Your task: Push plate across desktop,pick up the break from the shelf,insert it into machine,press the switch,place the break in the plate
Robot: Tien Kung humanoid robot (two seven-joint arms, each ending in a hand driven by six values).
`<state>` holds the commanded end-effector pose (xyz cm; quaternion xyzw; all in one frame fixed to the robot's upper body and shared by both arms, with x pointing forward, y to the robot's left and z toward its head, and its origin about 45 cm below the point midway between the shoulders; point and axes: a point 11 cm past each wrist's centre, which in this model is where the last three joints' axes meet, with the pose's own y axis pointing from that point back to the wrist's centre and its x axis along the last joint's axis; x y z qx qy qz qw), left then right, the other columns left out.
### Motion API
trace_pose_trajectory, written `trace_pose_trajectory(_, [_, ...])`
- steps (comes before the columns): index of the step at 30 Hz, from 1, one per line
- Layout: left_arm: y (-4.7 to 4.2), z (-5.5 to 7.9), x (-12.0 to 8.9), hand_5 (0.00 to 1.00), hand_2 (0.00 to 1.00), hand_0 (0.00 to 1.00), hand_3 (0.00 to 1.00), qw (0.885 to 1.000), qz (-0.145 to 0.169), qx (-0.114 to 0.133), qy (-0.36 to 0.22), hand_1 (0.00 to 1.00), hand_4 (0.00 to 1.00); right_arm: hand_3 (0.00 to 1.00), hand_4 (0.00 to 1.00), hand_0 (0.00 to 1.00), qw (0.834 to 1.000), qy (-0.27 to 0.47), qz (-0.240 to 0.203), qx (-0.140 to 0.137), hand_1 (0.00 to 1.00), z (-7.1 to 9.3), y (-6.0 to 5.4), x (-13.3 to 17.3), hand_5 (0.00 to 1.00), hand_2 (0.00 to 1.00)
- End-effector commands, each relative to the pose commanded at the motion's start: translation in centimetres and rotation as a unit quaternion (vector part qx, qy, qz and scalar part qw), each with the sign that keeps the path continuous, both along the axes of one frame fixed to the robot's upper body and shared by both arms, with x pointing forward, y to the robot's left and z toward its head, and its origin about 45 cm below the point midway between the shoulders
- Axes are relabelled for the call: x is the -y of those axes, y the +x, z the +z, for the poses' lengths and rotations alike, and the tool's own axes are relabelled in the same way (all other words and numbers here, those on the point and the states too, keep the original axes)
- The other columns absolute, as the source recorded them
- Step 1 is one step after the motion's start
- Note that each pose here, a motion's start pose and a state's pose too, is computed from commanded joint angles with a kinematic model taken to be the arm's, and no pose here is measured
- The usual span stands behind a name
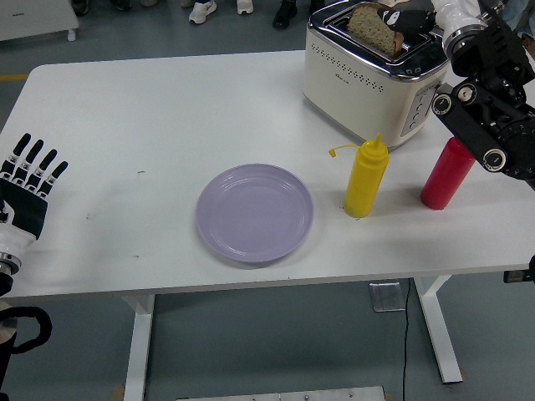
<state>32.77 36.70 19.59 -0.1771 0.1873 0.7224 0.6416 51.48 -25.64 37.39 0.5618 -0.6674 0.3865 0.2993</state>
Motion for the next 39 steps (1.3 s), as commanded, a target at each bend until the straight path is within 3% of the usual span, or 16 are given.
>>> trace_pose_trajectory(1, [-0.01, 0.0, 0.0, 0.998, 0.902, 0.794, 0.858, 1.0, 0.0, 0.0, 0.0, 0.853, 0.619, 0.809, 0.557, 0.535, 1.0, 0.001, -0.009, 0.011, 0.593, 0.3, -0.2, 0.4, 0.219, 0.832])
trace_pose_trajectory(6, [-0.06, 0.0, -0.1, 0.998, 0.902, 0.794, 0.858, 1.0, 0.002, 0.0, 0.0, 0.853, 0.619, 0.809, 0.557, 0.535, 0.995, -0.008, -0.061, 0.073, 0.593, 2.5, -1.5, 2.7, 0.219, 0.832])
trace_pose_trajectory(7, [-0.07, 0.0, -0.1, 0.998, 0.902, 0.794, 0.857, 1.0, 0.002, 0.0, 0.0, 0.853, 0.619, 0.561, 0.274, 0.298, 0.994, -0.011, -0.07, 0.084, 0.378, 3.0, -1.7, 3.2, 0.134, 0.614])
trace_pose_trajectory(12, [-0.07, 0.1, -0.2, 0.998, 0.902, 0.794, 0.857, 1.0, 0.004, 0.002, 0.0, 0.853, 0.619, 0.561, 0.274, 0.298, 0.99, -0.041, -0.093, 0.093, 0.378, 4.4, -3.1, 5.9, 0.134, 0.614])
trace_pose_trajectory(13, [-0.06, 0.2, -0.2, 0.998, 0.902, 0.794, 0.858, 1.0, 0.004, 0.003, 0.0, 0.853, 0.618, 0.511, 0.232, 0.249, 0.99, -0.048, -0.095, 0.09, 0.285, 4.6, -3.3, 6.3, 0.002, 0.56])
trace_pose_trajectory(20, [0.0, 0.3, -0.3, 0.998, 0.903, 0.794, 0.857, 1.0, 0.005, 0.005, 0.0, 0.853, 0.619, 0.51, 0.208, 0.248, 0.989, -0.09, -0.103, 0.049, 0.283, 4.7, -5.2, 9.2, 0.002, 0.563])
trace_pose_trajectory(27, [-0.01, 0.4, -0.5, 0.998, 0.903, 0.794, 0.857, 1.0, 0.008, 0.006, 0.0, 0.853, 0.618, 0.513, 0.192, 0.247, 0.989, -0.126, -0.073, -0.017, 0.283, 3.1, -6.6, 9.8, 0.002, 0.566])
trace_pose_trajectory(31, [0.01, 0.5, -0.5, 0.998, 0.903, 0.794, 0.857, 1.0, 0.008, 0.007, 0.0, 0.853, 0.619, 0.516, 0.181, 0.253, 0.987, -0.145, -0.033, -0.068, 0.285, 0.8, -7.1, 8.9, 0.002, 0.568])
trace_pose_trajectory(39, [0.07, 0.5, -0.4, 0.998, 0.904, 0.794, 0.857, 1.0, 0.007, 0.008, -0.001, 0.853, 0.62, 0.514, 0.179, 0.253, 0.98, -0.158, 0.003, -0.118, 0.285, -2.1, -7.3, 7.7, 0.002, 0.567])
